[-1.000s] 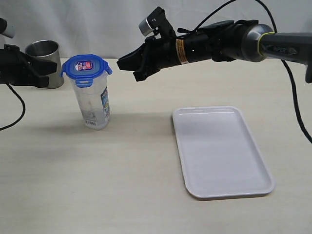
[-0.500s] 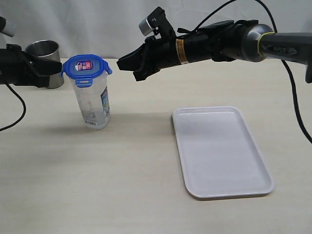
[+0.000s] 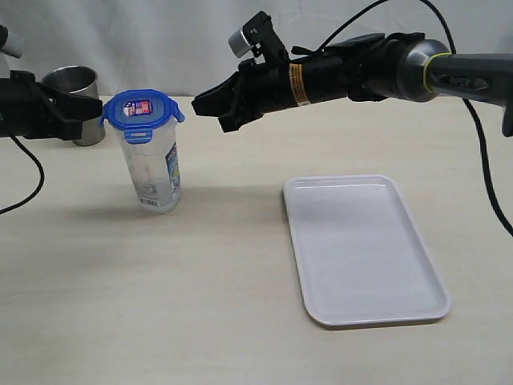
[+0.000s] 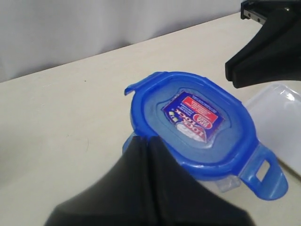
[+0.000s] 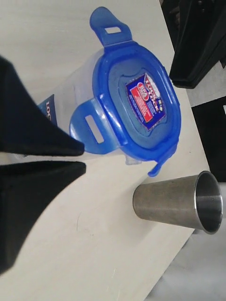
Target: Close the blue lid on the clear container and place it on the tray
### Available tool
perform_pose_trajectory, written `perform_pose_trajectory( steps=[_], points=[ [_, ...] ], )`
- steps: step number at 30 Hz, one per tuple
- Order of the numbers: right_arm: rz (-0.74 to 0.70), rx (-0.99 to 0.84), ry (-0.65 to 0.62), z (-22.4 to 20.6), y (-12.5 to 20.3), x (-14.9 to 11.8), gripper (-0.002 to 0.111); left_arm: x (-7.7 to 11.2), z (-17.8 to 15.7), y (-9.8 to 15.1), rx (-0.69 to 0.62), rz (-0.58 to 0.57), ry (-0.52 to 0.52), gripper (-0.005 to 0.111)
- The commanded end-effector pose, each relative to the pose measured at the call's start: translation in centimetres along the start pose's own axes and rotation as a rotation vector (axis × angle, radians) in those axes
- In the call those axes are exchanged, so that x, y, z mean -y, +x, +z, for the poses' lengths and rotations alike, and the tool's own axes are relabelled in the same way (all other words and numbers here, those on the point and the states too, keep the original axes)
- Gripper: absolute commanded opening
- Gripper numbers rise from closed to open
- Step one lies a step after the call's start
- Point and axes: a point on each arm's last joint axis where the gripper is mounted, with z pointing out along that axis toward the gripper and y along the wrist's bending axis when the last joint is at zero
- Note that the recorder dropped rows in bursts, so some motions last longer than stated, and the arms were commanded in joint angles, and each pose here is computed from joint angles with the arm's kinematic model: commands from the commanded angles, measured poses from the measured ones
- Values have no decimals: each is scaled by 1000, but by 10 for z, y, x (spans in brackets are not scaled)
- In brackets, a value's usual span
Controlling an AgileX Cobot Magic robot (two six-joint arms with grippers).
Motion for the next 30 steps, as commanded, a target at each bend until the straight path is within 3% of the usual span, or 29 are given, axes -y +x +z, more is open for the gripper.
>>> perform_pose_trajectory(
  steps=[1, 4, 13, 21, 30],
  points=[
    [-3, 5, -1, -3, -4, -2, 5, 4, -2, -7, 37, 0, 33, 0],
    [-1, 5, 1, -4, -3, -1, 5, 8, -6, -8, -6, 71, 47, 0],
    [-18, 4, 9, -4, -3, 0, 5, 20, -24, 10, -31, 62, -67, 0],
    [-18, 4, 12, -4, -3, 0, 5, 27, -25, 18, -30, 44, -23, 0],
    [0, 4, 9, -4, -3, 0, 5, 15, -6, 33, -67, -6, 17, 0]
  ],
)
